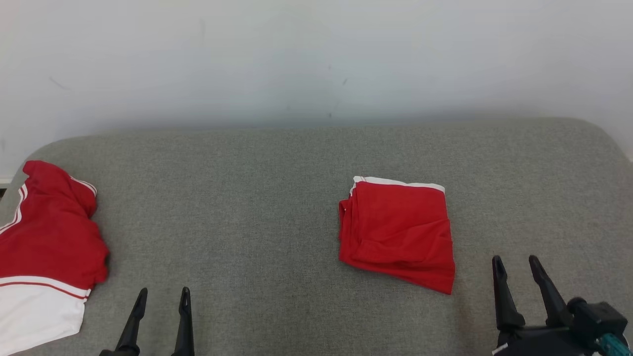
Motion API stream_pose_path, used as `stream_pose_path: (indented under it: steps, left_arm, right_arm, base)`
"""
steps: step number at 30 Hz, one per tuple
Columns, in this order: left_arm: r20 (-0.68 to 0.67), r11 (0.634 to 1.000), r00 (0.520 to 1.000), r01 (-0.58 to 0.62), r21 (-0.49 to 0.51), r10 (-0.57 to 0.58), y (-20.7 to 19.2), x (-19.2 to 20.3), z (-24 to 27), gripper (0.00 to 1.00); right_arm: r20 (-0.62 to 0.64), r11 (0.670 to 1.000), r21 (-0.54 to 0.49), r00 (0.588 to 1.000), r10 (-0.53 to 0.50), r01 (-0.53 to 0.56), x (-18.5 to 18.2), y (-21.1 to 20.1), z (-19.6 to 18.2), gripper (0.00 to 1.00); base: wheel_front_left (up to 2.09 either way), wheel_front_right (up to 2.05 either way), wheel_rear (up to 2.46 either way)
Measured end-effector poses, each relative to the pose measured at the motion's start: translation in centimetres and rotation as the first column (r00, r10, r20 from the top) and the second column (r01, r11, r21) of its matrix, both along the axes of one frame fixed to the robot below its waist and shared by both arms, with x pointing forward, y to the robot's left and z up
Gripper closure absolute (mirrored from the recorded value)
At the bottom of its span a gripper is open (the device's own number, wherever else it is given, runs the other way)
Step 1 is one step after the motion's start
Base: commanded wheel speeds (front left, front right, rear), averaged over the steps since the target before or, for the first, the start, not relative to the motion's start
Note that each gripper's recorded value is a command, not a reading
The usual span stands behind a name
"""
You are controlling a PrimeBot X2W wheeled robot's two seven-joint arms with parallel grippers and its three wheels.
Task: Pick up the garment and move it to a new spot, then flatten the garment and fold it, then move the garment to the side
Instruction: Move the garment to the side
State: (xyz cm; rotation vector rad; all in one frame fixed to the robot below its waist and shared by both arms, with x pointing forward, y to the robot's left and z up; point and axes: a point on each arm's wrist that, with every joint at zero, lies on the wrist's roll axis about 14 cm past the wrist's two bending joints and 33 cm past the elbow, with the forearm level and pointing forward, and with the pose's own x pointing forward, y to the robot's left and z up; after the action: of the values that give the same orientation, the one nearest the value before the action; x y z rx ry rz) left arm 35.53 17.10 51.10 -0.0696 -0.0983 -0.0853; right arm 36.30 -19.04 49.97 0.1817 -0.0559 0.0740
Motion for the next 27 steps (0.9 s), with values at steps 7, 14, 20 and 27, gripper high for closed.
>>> stream_pose_path:
  steps: [7,14,20,27]
  left_arm:
    - [-0.004,1.0,1.0,0.016,-0.014,-0.016,-0.7,1.2,-0.1,0.0]
    - [-0.017,1.0,1.0,0.008,-0.024,-0.008,-0.5,2.5,-0.5,0.0]
    - [-0.042,0.999,0.999,-0.018,-0.037,0.016,0.2,3.3,-1.4,0.0]
    - [-0.08,0.998,0.996,-0.053,-0.035,0.05,1.2,3.5,-2.6,0.0]
  right_arm:
    - [-0.058,0.997,-0.061,0.998,0.033,-0.037,4.8,-0.2,0.0,0.0]
    - [-0.191,0.994,-0.092,0.981,0.037,-0.055,9.7,-0.7,-2.4,0.0]
    - [-0.319,0.986,-0.096,0.942,0.101,-0.138,12.3,1.8,-6.0,0.0]
    - [-0.468,0.976,-0.081,0.873,0.14,-0.2,12.7,3.8,-10.5,0.0]
  base:
    - [0.0,0.0,0.0]
    - [0.0,0.0,0.0]
    - [0.0,0.0,0.0]
    - [0.0,0.0,0.0]
